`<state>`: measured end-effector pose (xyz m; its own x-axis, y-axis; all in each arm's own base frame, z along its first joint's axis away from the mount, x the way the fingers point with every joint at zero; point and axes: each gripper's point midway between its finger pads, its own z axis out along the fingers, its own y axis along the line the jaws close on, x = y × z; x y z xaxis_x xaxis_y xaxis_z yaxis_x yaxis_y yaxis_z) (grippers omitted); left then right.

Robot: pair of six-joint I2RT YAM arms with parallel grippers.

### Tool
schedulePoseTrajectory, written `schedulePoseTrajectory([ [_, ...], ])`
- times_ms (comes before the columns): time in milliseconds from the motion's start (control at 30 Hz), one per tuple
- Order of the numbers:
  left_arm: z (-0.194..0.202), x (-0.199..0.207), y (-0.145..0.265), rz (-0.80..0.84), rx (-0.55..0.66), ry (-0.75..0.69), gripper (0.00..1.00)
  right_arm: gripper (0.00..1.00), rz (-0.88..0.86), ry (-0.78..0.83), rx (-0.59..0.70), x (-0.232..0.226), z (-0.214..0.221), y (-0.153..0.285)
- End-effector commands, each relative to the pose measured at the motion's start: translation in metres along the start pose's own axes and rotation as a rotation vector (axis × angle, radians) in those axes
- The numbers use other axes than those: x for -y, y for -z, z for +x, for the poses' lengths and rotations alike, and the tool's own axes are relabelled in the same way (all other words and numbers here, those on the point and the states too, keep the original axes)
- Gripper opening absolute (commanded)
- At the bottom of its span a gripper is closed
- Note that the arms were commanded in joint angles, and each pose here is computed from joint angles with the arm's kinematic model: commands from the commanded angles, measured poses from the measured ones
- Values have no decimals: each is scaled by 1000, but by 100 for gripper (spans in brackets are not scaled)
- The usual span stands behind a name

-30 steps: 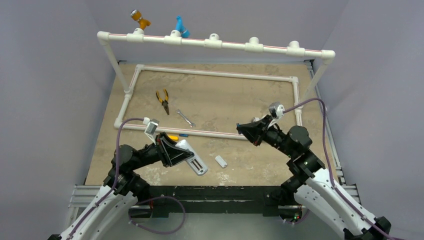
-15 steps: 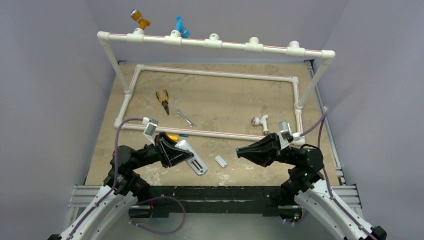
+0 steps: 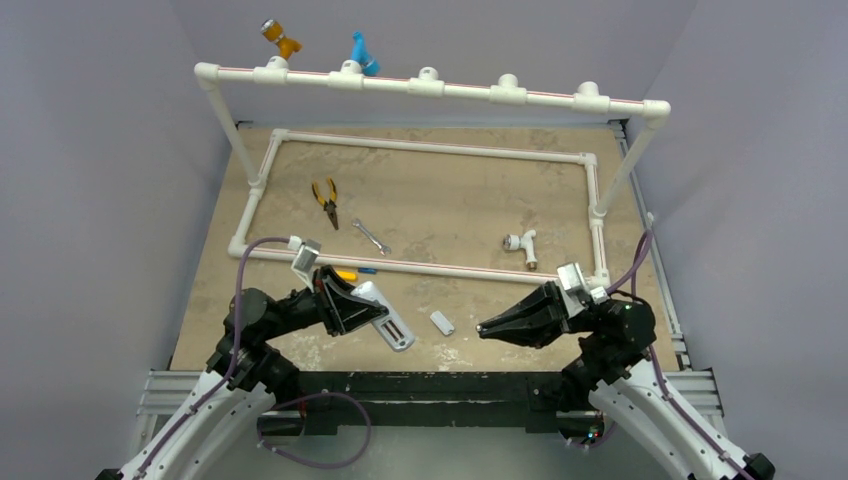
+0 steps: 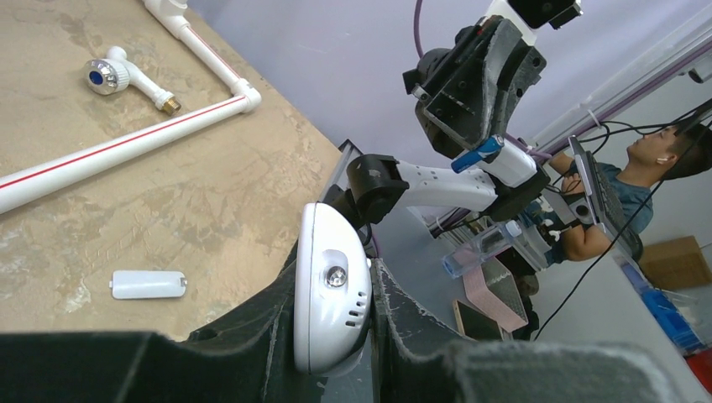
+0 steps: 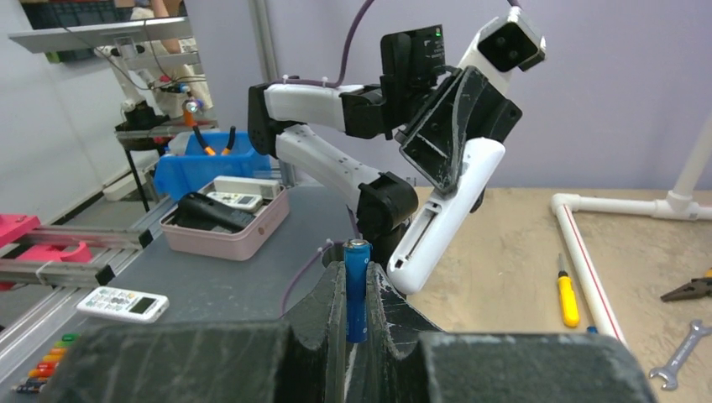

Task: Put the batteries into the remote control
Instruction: Load the battery into the remote control.

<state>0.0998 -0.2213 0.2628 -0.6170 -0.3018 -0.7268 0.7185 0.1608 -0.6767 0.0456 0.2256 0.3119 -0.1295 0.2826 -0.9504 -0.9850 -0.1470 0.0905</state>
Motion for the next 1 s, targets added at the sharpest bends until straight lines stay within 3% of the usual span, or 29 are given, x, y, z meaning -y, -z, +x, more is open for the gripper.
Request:
schedulePoseTrajectory([
  [0, -18, 19, 2, 38, 49, -80, 0, 0, -79, 124, 8, -19, -21, -3],
  [500, -18, 22, 3, 52, 50, -89, 0, 0, -128, 200, -26, -30, -29, -3],
  [633, -18, 21, 3, 47, 50, -82, 0, 0, -2, 167, 0, -11, -39, -5],
  [733, -18, 21, 3, 39, 50, -80, 0, 0, 328, -7, 150, 35, -75, -2],
  [967, -21, 19, 2, 31, 68, -66, 0, 0, 783, -573, 556, 95, -107, 41],
])
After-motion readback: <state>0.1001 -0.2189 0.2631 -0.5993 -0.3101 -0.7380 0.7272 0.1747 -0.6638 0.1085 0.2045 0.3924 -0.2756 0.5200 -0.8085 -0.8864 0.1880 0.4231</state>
